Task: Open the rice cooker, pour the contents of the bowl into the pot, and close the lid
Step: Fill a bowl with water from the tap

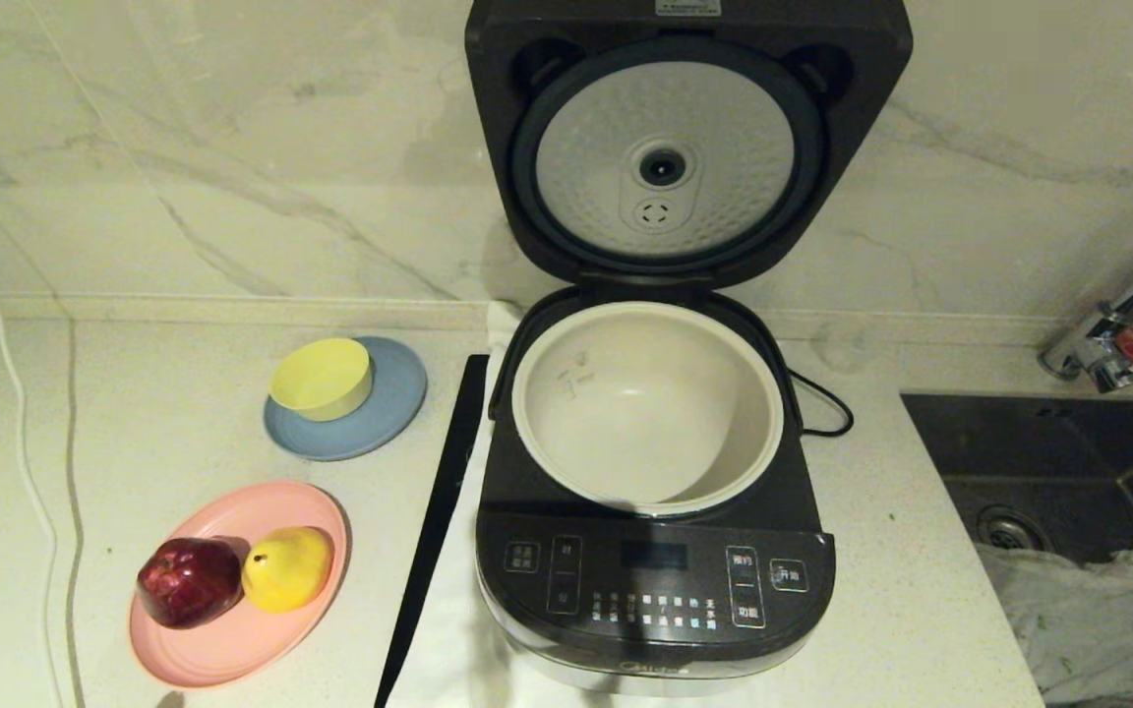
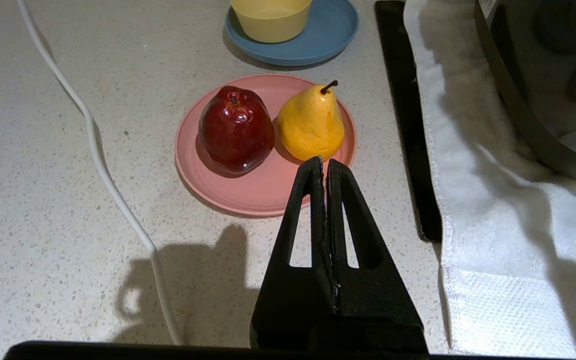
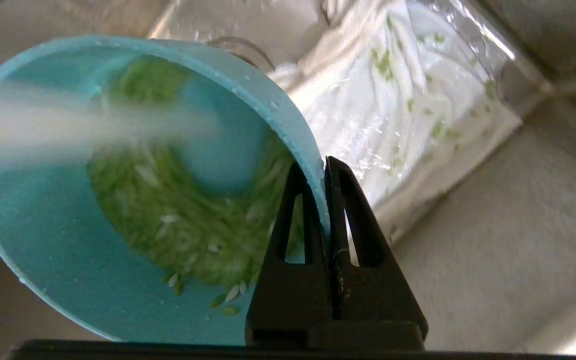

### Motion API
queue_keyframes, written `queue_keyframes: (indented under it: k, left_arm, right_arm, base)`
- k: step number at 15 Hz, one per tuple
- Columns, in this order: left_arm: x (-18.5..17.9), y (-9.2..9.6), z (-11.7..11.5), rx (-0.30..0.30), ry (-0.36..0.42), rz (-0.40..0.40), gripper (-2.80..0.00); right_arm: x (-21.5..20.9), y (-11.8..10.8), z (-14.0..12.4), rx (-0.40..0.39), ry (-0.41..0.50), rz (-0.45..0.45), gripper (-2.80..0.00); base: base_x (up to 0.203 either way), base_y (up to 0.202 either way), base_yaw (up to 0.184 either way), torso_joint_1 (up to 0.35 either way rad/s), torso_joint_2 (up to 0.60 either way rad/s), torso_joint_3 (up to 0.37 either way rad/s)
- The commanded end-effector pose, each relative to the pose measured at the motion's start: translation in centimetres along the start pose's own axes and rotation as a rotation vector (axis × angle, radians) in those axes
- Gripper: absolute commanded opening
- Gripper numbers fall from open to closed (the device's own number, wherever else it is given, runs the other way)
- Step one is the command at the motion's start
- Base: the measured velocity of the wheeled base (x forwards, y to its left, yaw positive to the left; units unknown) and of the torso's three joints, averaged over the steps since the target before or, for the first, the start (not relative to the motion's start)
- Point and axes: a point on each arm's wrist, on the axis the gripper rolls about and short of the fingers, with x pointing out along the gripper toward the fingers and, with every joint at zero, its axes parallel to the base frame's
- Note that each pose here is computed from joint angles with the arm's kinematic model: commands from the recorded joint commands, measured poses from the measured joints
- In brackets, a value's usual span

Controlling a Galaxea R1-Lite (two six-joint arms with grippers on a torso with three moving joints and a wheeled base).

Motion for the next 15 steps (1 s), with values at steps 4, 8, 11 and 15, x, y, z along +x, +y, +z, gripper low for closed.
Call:
queue_keyframes:
  k: [4, 8, 11, 15]
  left_arm:
    - [0.1, 0.0, -0.2, 0.0, 0.008, 0.0, -2.8]
    - [0.1, 0.0, -0.2, 0.0, 0.008, -0.001, -2.8]
    - [0.1, 0.0, -0.2, 0.0, 0.008, 0.0, -2.8]
    - [0.1, 0.0, -0.2, 0.0, 0.007, -0.002, -2.8]
  right_arm:
    - [3.0, -0.5, 1.3, 0.053, 0.045, -0.006, -2.8]
    - [2.4, -0.3, 1.0, 0.084, 0.112, 0.038, -2.8]
    - [1.1, -0.1, 0.0, 0.082, 0.148, 0.047, -2.8]
    - [-1.8, 1.9, -3.4, 0.01, 0.225, 0.094, -2.8]
  base:
    - [0.0, 0.0, 0.0, 0.0, 0.0, 0.0]
    - [0.0, 0.0, 0.0, 0.0, 0.0, 0.0]
    - [0.0, 0.0, 0.0, 0.0, 0.0, 0.0]
    - [0.0, 0.0, 0.0, 0.0, 0.0, 0.0]
